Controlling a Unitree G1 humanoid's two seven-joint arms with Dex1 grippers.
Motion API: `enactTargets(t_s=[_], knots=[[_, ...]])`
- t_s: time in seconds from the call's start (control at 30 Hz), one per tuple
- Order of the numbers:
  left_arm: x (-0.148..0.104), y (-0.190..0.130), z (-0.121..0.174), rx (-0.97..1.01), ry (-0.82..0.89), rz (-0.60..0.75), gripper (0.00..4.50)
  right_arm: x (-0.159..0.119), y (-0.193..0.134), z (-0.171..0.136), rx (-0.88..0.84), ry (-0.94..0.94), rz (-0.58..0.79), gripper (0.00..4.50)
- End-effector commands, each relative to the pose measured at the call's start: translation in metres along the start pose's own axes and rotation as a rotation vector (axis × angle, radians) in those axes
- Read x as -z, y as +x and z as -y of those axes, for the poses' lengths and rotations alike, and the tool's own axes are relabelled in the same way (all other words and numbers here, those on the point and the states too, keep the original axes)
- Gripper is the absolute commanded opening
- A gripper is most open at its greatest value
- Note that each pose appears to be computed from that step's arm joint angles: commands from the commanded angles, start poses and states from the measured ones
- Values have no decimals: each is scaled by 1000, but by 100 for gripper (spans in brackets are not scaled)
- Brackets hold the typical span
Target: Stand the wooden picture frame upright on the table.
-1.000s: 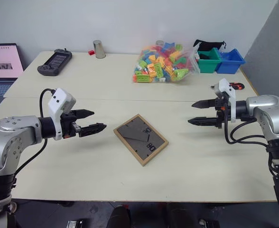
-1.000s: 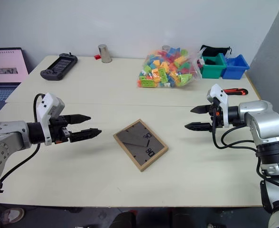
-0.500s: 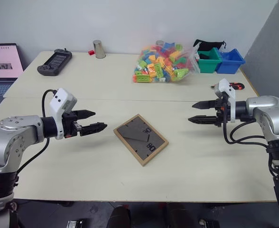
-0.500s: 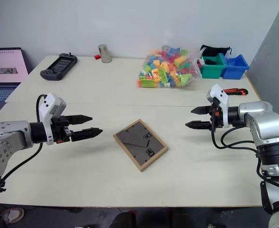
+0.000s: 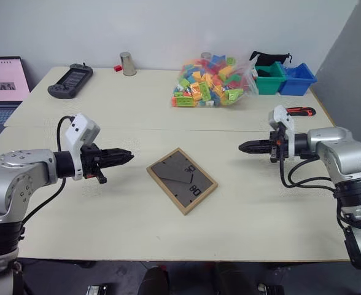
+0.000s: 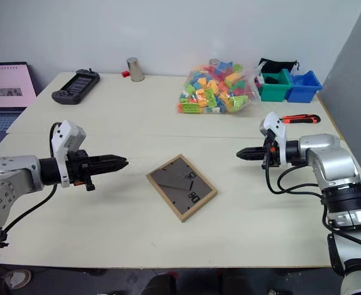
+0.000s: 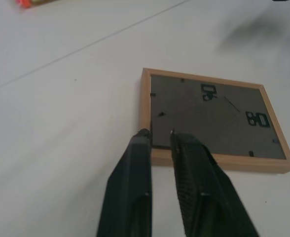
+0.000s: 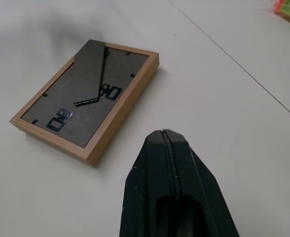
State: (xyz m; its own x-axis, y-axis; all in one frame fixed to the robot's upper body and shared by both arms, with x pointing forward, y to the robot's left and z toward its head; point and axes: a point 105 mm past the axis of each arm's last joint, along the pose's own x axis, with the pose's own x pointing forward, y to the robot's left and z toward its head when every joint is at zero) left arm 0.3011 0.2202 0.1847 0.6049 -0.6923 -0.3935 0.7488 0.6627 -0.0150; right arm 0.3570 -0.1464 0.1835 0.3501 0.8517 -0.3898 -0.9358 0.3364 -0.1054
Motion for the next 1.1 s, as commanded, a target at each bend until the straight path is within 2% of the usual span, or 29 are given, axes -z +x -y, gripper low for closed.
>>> enactTargets(t_s=[0.03,0.27,0.43,0.67,0.77,1.1], knots=[[-1,-1,3,3,50,-4,4,-9,5,0,-12,-57,19,0],[24,20,7,29,60,-52,4,2,33,-13,-79,-71,-3,0],[48,54,11,73,97,-121,4,34,57,-18,-51,-218,-146,0],[49,86,0,56,173,-119,4,40,73,-38,-101,-267,-141,0],[40,98,-2,55,168,-82,4,36,76,-48,-137,-267,-128,0],[29,109,-9,85,223,-87,4,24,87,-67,-183,-244,-91,0]])
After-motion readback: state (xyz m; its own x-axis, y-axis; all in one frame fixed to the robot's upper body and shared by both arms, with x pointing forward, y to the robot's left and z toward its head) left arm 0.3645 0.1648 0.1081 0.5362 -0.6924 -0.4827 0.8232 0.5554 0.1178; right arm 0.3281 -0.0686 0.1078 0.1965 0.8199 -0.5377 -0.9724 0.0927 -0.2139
